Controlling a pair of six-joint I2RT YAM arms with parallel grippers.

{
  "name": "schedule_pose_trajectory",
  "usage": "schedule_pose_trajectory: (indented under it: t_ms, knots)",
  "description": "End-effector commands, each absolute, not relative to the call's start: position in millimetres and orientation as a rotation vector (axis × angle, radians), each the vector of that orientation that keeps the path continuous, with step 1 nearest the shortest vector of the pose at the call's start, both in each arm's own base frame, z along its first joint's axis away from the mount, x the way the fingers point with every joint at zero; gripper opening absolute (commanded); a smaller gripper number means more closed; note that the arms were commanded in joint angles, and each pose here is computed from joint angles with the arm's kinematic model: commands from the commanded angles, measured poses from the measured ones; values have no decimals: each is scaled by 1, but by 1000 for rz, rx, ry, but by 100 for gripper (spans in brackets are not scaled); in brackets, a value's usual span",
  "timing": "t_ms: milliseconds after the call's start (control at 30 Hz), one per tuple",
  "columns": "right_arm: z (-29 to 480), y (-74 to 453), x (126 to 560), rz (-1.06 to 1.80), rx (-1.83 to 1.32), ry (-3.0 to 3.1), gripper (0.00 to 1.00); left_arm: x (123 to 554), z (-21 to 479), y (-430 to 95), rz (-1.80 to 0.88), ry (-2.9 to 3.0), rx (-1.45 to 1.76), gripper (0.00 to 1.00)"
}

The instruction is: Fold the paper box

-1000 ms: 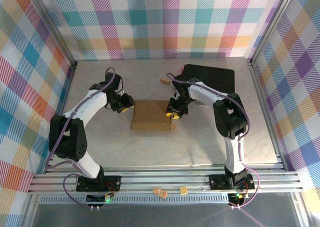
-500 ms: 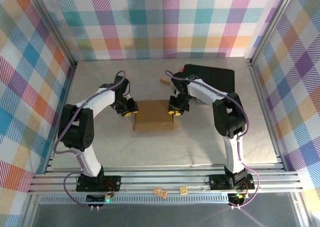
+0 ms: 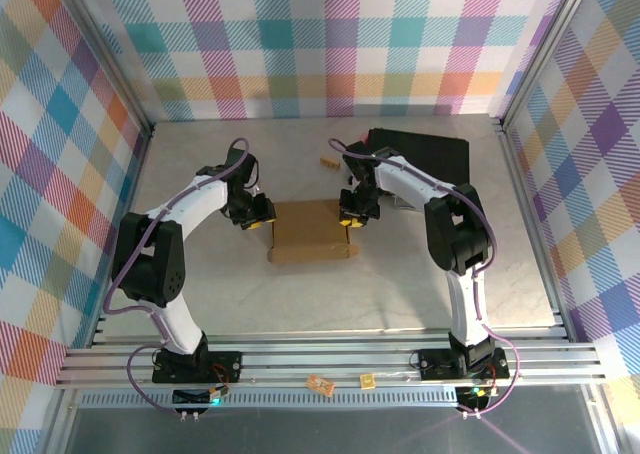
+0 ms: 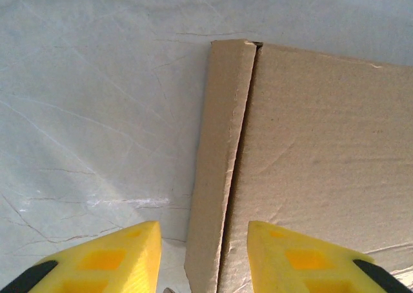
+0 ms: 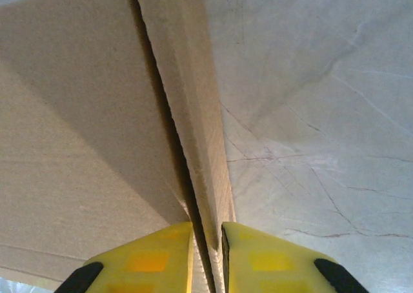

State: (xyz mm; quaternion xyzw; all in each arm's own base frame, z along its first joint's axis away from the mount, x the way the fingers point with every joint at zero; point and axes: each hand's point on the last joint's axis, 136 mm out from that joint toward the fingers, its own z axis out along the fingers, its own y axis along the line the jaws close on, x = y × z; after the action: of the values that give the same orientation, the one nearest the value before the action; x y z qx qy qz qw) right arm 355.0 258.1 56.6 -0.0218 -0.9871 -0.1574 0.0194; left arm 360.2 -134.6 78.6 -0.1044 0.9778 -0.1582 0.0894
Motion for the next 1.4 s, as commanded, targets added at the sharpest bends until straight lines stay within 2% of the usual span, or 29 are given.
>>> schedule_pose_trajectory:
  t_ms: [0, 467, 667, 900, 1367]
  knots:
    - [45, 252, 360, -431, -46, -3070, 17, 356, 80, -138, -487, 2930, -301, 40]
    - [58, 242, 361, -388, 1, -3127, 16, 354, 60, -143, -488, 2970, -311, 41]
    - [60, 240, 358, -395, 4, -3132, 17, 354, 54, -142, -467, 2981, -310, 37]
    - [72, 238, 357, -423, 0, -3154, 18, 353, 52, -143, -466, 2983, -306, 36]
    - [44, 250, 360, -449, 0, -3074, 17, 355, 58, -147, -483, 2972, -300, 37]
